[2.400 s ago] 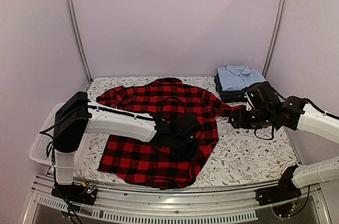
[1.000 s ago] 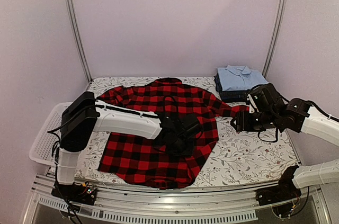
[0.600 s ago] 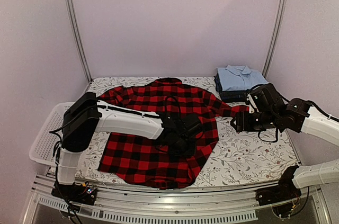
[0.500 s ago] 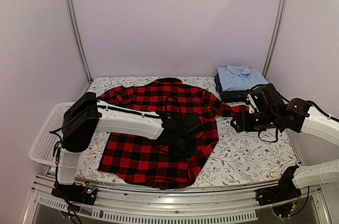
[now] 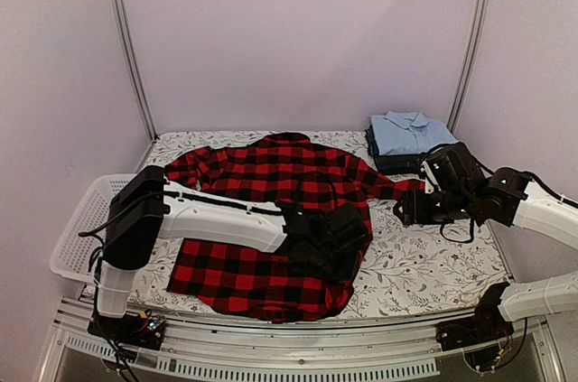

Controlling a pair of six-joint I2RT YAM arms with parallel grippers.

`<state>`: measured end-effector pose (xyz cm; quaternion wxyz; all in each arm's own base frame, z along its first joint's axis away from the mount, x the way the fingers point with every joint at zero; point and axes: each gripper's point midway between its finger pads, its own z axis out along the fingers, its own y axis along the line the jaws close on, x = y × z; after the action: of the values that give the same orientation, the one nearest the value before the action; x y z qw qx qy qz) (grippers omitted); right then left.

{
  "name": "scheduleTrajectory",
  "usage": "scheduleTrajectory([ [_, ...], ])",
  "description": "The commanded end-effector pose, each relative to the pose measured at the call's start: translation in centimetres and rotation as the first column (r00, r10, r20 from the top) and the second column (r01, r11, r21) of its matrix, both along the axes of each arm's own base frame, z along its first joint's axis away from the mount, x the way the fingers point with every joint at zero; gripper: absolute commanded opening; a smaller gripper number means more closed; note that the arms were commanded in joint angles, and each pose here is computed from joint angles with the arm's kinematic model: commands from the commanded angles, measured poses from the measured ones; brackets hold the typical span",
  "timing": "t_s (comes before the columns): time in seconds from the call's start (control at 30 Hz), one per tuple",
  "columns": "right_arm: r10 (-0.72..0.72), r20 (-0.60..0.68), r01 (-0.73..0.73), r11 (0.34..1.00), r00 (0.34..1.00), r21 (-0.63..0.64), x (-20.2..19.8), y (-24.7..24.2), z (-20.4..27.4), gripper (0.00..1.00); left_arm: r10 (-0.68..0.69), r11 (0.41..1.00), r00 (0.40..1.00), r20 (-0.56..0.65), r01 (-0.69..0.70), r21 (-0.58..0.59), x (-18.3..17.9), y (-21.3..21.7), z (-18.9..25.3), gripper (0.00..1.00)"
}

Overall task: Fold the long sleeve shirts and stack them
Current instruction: Flatten out the crumpled shirt at the center of the board.

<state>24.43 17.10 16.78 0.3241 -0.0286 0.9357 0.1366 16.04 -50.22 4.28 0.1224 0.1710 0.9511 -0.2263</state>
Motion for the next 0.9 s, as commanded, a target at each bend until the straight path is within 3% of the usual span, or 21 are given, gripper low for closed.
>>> scheduleTrajectory([
  [0.0, -0.018, -0.008, 0.018, 0.999, 1.000, -0.033, 0.0, -0.5, -0.9, 0.66, -0.146, 0.974, 0.989, -0.003, 0.143, -0.178, -3.9, -3.9, 4.8, 0.00],
  [0.2, -0.032, -0.020, 0.031, 0.999, 0.999, -0.039, 0.1, -0.5, -1.3, 0.66, -0.292, 0.933, 0.956, -0.004, 0.284, -0.219, -8.3, -6.8, 4.8, 0.00],
  [0.3, -0.042, -0.028, 0.041, 0.998, 0.999, -0.044, 0.1, -0.6, -1.7, 0.67, -0.316, 0.924, 0.949, -0.010, 0.306, -0.229, -9.0, -7.3, 4.8, 0.11],
  [0.53, -0.101, -0.023, 0.099, 0.992, 0.995, -0.072, 1.1, -1.7, -2.4, 0.73, -0.261, 0.933, 0.964, 0.055, 0.267, -0.240, -7.2, -6.3, 7.8, 0.33],
  [0.87, -0.380, 0.009, 0.380, 0.925, 0.925, 0.017, 6.0, -10.1, -2.8, 0.80, -0.177, 0.953, 0.981, 0.078, 0.190, -0.237, -3.9, -1.9, 10.1, 0.36],
])
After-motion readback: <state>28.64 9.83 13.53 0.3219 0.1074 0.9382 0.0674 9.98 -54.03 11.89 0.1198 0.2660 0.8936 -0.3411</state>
